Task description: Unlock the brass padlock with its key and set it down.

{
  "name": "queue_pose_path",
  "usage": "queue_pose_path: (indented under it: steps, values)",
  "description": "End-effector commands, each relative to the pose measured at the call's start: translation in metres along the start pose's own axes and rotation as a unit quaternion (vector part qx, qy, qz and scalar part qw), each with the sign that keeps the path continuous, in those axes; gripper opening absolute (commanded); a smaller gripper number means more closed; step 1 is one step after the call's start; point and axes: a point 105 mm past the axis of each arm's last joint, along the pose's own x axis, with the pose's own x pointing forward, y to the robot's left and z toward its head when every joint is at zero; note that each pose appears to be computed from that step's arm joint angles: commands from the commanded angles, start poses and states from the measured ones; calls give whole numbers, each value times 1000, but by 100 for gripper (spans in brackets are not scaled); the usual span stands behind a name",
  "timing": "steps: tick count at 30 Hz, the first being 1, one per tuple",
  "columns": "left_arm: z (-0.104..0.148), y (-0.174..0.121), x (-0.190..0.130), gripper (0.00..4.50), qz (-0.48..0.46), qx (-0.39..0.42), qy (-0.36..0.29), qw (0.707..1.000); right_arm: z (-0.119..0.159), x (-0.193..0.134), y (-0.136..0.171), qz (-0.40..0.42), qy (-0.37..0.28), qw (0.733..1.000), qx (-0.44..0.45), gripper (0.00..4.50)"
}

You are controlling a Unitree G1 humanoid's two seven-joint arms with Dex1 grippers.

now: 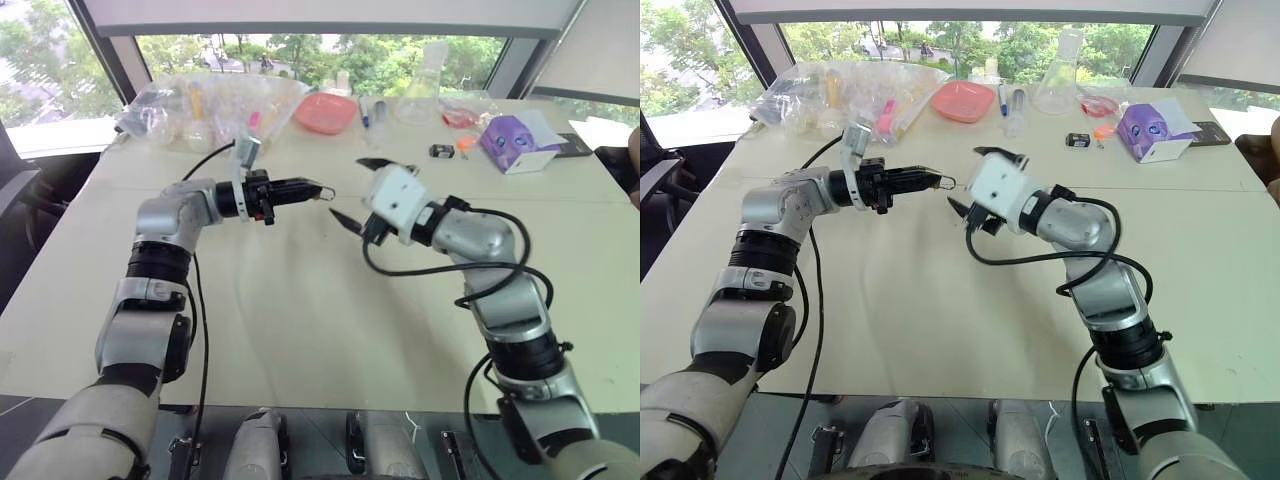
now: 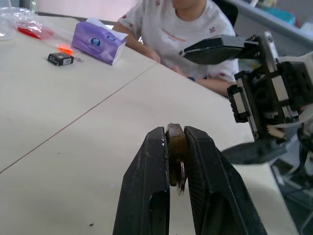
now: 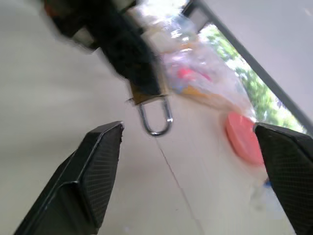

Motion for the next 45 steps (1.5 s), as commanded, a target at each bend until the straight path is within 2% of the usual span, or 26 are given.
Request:
queue_pose_path:
  steps: [1, 8, 17, 23, 26, 30, 33, 36, 40, 45]
  values:
    - [20, -11, 0, 4, -24, 3, -38, 999, 22, -10, -21, -68, -35, 996, 42, 445]
    - [22, -20, 2, 4, -48, -6, -42, 998, 17, -3, -19, -79, -19, 996, 42, 445]
    - [22, -32, 4, 4, -72, 6, -31, 997, 3, 9, -6, -38, 1, 998, 44, 445]
    - [22, -31, 1, 4, -63, 12, -30, 998, -2, 11, 0, -16, 9, 999, 47, 445]
    - [18, -26, 1, 4, -48, 12, -27, 998, -7, 4, -7, -30, 22, 998, 45, 445]
    - [4, -17, 7, 4, -20, 12, -8, 1000, -22, -24, -26, -57, 84, 994, 28, 445]
    - [-13, -6, 24, 4, 9, -11, 1, 1000, -40, -58, -5, 12, 174, 982, 65, 445]
    - [-36, -2, 44, 4, 13, -58, 15, 998, -47, -84, 22, 68, 231, 961, 134, 445]
    - [-69, 1, 69, 4, 20, -118, 51, 992, -65, -105, 38, 77, 313, 931, 173, 445]
    - [-94, 9, 91, 4, 63, -176, 84, 979, -68, -104, 32, 41, 329, 928, 170, 445]
